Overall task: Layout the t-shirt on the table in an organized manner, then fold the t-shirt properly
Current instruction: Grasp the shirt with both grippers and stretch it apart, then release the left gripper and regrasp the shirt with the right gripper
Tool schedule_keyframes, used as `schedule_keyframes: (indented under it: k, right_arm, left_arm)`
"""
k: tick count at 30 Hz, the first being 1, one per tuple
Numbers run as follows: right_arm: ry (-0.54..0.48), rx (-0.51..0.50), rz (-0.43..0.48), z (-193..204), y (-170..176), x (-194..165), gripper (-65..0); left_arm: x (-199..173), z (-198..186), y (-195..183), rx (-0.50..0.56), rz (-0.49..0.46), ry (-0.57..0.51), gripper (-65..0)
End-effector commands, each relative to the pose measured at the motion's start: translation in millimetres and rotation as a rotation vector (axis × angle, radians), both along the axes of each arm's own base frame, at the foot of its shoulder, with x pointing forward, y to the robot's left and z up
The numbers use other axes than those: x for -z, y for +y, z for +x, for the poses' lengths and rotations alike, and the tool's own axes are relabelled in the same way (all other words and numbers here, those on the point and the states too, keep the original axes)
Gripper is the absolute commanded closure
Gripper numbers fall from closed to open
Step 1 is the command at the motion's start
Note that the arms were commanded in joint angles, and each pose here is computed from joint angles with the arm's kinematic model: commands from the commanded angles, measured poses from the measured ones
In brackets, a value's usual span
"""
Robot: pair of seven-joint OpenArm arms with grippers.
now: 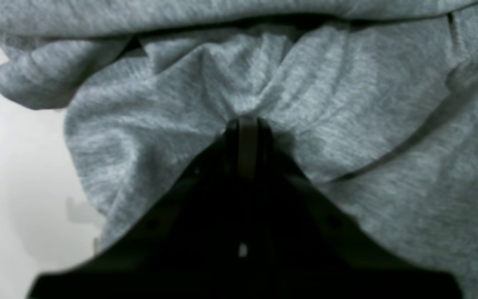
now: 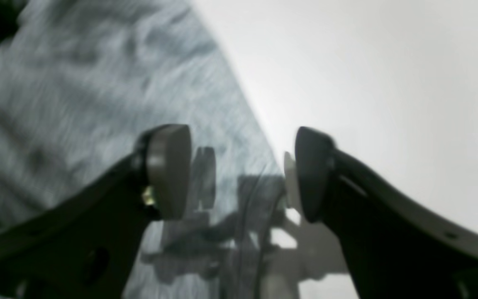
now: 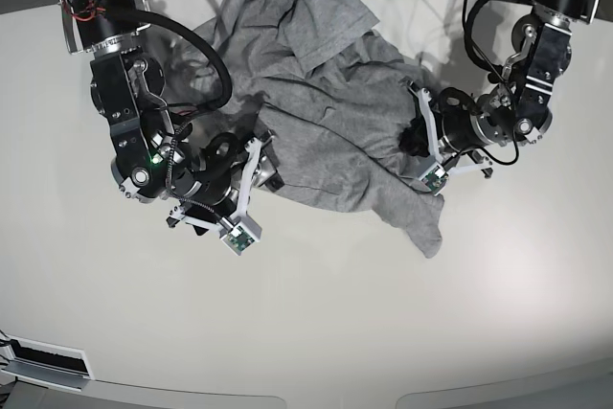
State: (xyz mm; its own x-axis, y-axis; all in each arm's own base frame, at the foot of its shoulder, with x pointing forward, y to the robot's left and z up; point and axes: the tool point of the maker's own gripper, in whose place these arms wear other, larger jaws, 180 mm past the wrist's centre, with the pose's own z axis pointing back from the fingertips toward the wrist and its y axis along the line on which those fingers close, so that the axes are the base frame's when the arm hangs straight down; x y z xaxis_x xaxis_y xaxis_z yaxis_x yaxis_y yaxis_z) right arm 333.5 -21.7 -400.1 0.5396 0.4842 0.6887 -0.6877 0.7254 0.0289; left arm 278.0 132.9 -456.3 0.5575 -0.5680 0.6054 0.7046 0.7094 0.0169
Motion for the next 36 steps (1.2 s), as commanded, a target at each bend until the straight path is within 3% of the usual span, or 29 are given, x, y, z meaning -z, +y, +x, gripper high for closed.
schedule_keyframes:
  k: [1, 11, 13, 17, 19, 22, 26, 30, 36]
  right_arm:
    - [-0.031, 0.013, 0.019, 11.6, -1.1, -7.2, -42.2]
    - [0.151, 0.12, -0.011, 16.1, -31.3, 62.1, -39.5]
    - [0.161, 0.093, -0.01, 14.8, -29.6, 63.4, -30.0]
    - [0.16, -0.013, 0.043, 13.1, -13.8, 51.8, 0.0]
    - [0.147, -0.069, 0.03, 18.2, -10.9, 41.8, 0.0]
    - [0.092, -0.058, -0.018, 40.9, -17.2, 16.7, 0.0]
    - [-0.029, 0.058, -0.06, 76.7, -45.1, -31.6, 0.0]
    - [-0.149, 0.222, -0.091, 100.8, -95.7, -71.6, 0.0]
    - [-0.183, 0.414, -0.07, 111.0, -159.1, -90.5, 0.0]
  left_arm:
    - [-6.4, 8.6, 7.8, -0.008, 0.02, -0.021, 0.0]
    - [-7.0, 8.6, 6.5, -0.013, 0.008, -0.018, 0.0]
    - [-7.7, 8.6, 5.3, -0.016, -0.002, -0.016, 0.0]
    - [-7.6, 8.5, 5.7, -0.016, 0.0, -0.016, 0.0]
    - [-7.5, 8.6, 6.1, -0.016, 0.001, -0.016, 0.0]
    - [-7.2, 8.6, 6.9, -0.014, 0.007, -0.017, 0.0]
    - [-7.3, 8.8, 7.2, -0.014, 0.008, -0.017, 0.0]
    - [-8.3, 9.8, 16.2, -0.015, 0.028, -0.02, 0.0]
    - [-13.3, 20.8, 57.6, -0.109, 0.12, -0.054, 0.0]
